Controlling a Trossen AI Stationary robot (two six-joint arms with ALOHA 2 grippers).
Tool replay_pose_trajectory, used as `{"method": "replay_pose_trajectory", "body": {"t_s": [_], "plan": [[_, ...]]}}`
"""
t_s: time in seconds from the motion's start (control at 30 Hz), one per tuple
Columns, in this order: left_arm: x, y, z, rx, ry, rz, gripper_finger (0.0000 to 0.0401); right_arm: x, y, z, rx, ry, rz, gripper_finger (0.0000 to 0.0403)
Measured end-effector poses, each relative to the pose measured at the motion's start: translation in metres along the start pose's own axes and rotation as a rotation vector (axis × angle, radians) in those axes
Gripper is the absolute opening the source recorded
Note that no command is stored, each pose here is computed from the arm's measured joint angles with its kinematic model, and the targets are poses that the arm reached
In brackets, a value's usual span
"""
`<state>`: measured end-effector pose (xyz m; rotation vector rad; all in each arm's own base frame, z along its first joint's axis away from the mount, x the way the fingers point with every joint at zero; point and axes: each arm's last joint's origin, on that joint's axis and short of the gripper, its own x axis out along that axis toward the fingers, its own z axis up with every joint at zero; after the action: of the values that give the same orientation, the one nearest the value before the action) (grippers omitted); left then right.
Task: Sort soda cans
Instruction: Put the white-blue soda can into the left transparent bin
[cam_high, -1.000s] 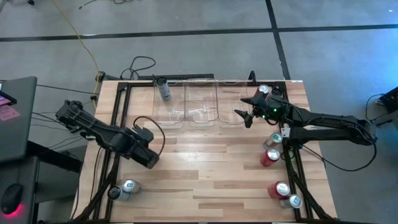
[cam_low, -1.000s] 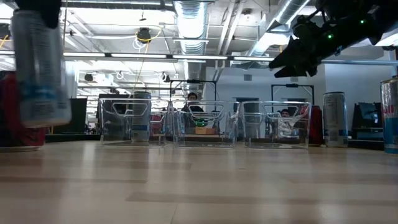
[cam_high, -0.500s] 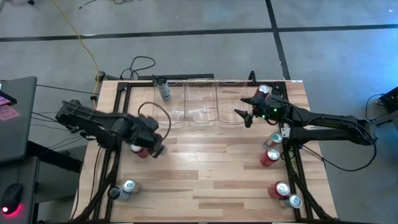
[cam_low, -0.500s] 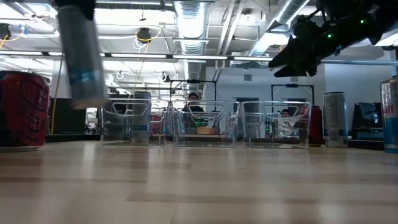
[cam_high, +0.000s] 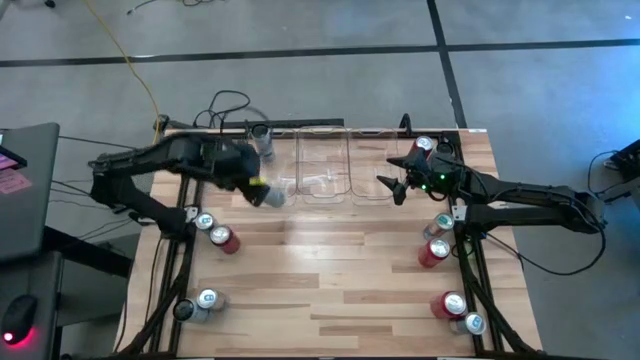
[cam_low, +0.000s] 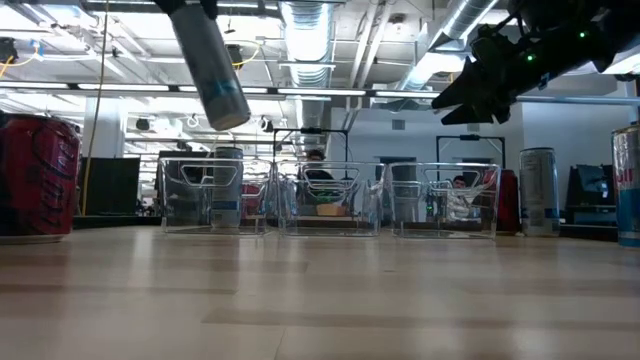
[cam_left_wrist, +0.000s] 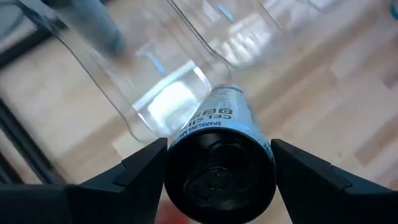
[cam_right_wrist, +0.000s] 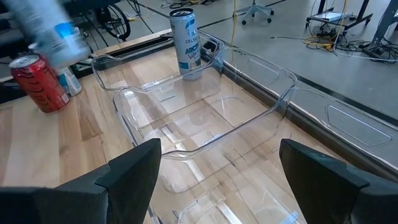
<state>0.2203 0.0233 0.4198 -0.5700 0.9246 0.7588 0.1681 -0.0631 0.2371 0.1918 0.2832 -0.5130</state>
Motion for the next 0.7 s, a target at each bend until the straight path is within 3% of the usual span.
{"method": "replay_pose_trajectory", "body": {"t_s": [0.17, 0.33, 0.7], "plan": [[0.01, 0.024, 0.027, 0.007, -0.043, 0.064, 0.0257, 0.0, 0.0, 0.0, 0.0, 0.0, 0.0, 0.035], [0.038, 0.037, 0.049, 0.042, 0.008, 0.153, 0.0257, 0.0, 0.0, 0.0, 0.0, 0.0, 0.0, 0.035], [0.138, 0.025, 0.08, 0.244, 0.231, 0.228, 0.0257, 0.013, 0.0, -0.009, -0.021, 0.075, -0.013, 0.035]]}}
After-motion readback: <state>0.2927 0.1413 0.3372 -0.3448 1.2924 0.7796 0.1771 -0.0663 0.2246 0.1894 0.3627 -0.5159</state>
